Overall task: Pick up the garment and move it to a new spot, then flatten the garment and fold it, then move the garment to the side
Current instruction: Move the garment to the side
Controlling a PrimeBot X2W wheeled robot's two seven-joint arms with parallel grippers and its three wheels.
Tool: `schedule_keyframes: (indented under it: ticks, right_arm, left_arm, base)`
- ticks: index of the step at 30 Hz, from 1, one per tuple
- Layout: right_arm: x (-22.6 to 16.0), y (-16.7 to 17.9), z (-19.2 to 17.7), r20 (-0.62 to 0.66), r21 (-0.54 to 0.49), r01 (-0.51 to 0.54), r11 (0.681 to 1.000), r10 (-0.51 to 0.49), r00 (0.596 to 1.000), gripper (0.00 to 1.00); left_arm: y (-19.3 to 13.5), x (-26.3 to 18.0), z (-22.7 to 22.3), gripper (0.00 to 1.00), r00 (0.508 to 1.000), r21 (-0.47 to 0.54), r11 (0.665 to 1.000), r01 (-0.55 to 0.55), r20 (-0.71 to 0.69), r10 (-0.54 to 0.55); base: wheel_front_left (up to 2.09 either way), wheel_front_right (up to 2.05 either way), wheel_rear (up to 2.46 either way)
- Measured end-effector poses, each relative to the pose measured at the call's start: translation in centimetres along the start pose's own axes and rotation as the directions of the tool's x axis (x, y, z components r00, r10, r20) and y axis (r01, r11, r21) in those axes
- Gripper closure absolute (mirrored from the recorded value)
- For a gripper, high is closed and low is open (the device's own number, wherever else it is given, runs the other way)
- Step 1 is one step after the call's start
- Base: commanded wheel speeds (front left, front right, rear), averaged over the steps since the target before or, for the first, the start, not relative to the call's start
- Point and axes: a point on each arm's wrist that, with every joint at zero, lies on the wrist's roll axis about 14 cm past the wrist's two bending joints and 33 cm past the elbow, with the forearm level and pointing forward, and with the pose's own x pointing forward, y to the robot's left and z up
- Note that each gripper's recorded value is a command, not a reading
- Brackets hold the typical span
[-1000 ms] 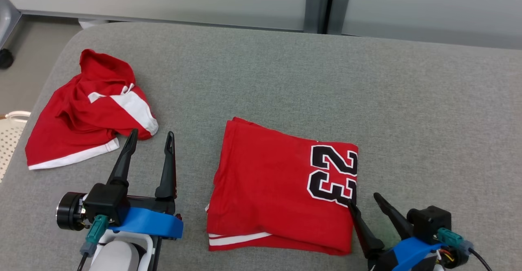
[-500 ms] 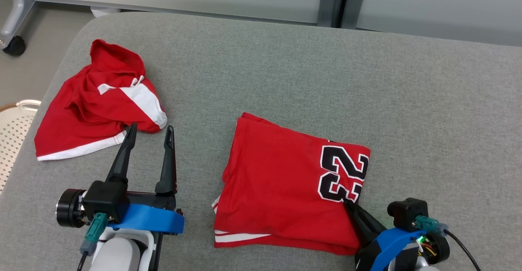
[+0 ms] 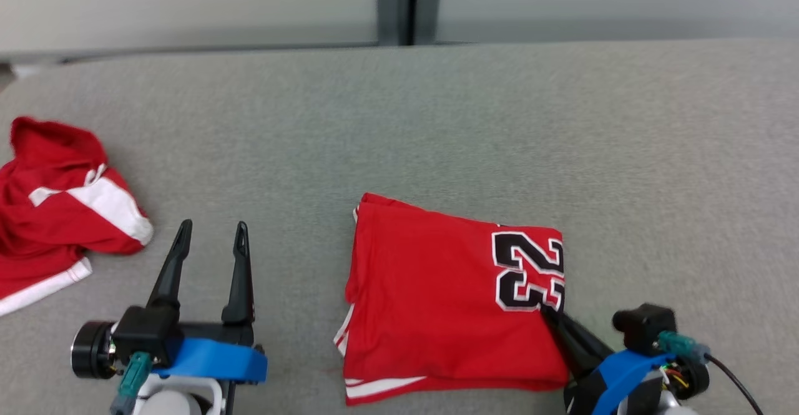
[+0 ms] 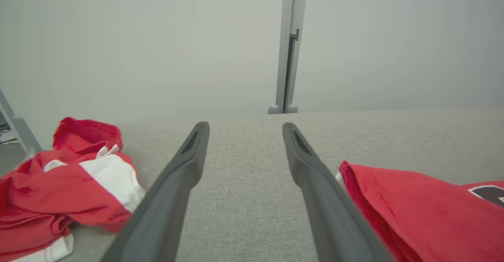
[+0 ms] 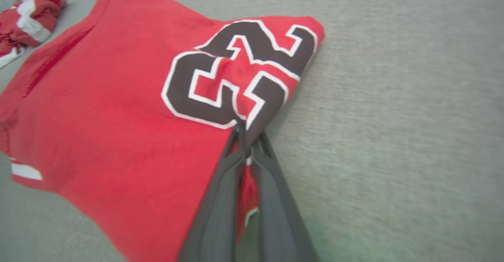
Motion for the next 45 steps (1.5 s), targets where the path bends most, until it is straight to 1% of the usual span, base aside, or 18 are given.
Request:
schedule_keyframes:
  ticks: [4,9,13,17,19,24,30,35,41,44,45]
  right_arm:
    - [-2.4,-3.4,0.2,0.024,0.022,0.102,0.995,-0.103,0.994,1.0]
    - [-5.1,-6.9,0.8,0.063,0.047,0.209,0.977,-0.212,0.975,1.0]
    - [-5.9,-9.1,2.3,0.105,0.043,0.263,0.964,-0.267,0.958,1.0]
    - [-5.2,-12.0,4.8,0.146,0.006,0.308,0.952,-0.305,0.941,1.0]
    - [-4.7,-13.8,6.3,0.166,-0.012,0.336,0.942,-0.329,0.93,1.0]
    - [-3.9,-18.7,9.3,0.208,-0.053,0.427,0.903,-0.408,0.889,1.0]
    - [-4.2,-23.9,11.6,0.236,-0.101,0.538,0.837,-0.505,0.83,1.0]
    - [-4.1,-25.9,12.4,0.24,-0.135,0.581,0.802,-0.543,0.805,1.0]
    - [-4.3,-27.8,12.2,0.221,-0.169,0.628,0.76,-0.592,0.775,1.0]
    - [-4.0,-28.3,12.0,0.209,-0.196,0.636,0.746,-0.602,0.771,1.0]
    - [-4.1,-28.6,11.9,0.199,-0.204,0.644,0.738,-0.612,0.765,1.0]
  left_arm:
    - [-2.9,1.1,-0.4,0.0,0.996,-0.019,0.996,0.086,-0.005,-0.086]
    - [-6.0,2.5,-0.5,0.0,0.983,-0.026,0.982,0.186,0.002,-0.186]
    - [-7.9,3.5,-0.1,0.0,0.97,-0.034,0.97,0.242,0.015,-0.242]
    - [-8.9,4.7,-0.2,0.0,0.96,-0.042,0.96,0.279,0.022,-0.278]
    - [-9.0,5.3,-0.4,0.0,0.958,-0.044,0.957,0.286,0.022,-0.286]
    - [-8.7,6.5,-1.4,0.0,0.956,-0.041,0.956,0.292,0.013,-0.291]
    - [-7.9,7.5,-2.7,0.0,0.959,-0.039,0.958,0.282,0.0,-0.283]
    - [-7.7,8.1,-3.3,0.0,0.959,-0.038,0.958,0.285,-0.001,-0.285]
    - [-7.7,8.7,-3.8,0.0,0.957,-0.04,0.956,0.29,-0.001,-0.29]
    - [-7.5,9.0,-4.2,0.0,0.958,-0.041,0.957,0.288,-0.004,-0.288]
    - [-7.4,9.0,-4.3,0.0,0.958,-0.042,0.957,0.287,-0.007,-0.287]
  base:
    - [0.0,0.0,0.0]
    - [0.0,0.0,0.0]
    - [0.0,0.0,0.0]
    - [0.0,0.0,0.0]
    - [0.0,0.0,0.0]
    - [0.0,0.0,0.0]
    - [0.0,0.0,0.0]
    - [0.0,0.0,0.0]
    - [0.0,0.0,0.0]
    - [0.0,0.0,0.0]
    - [0.0,0.0,0.0]
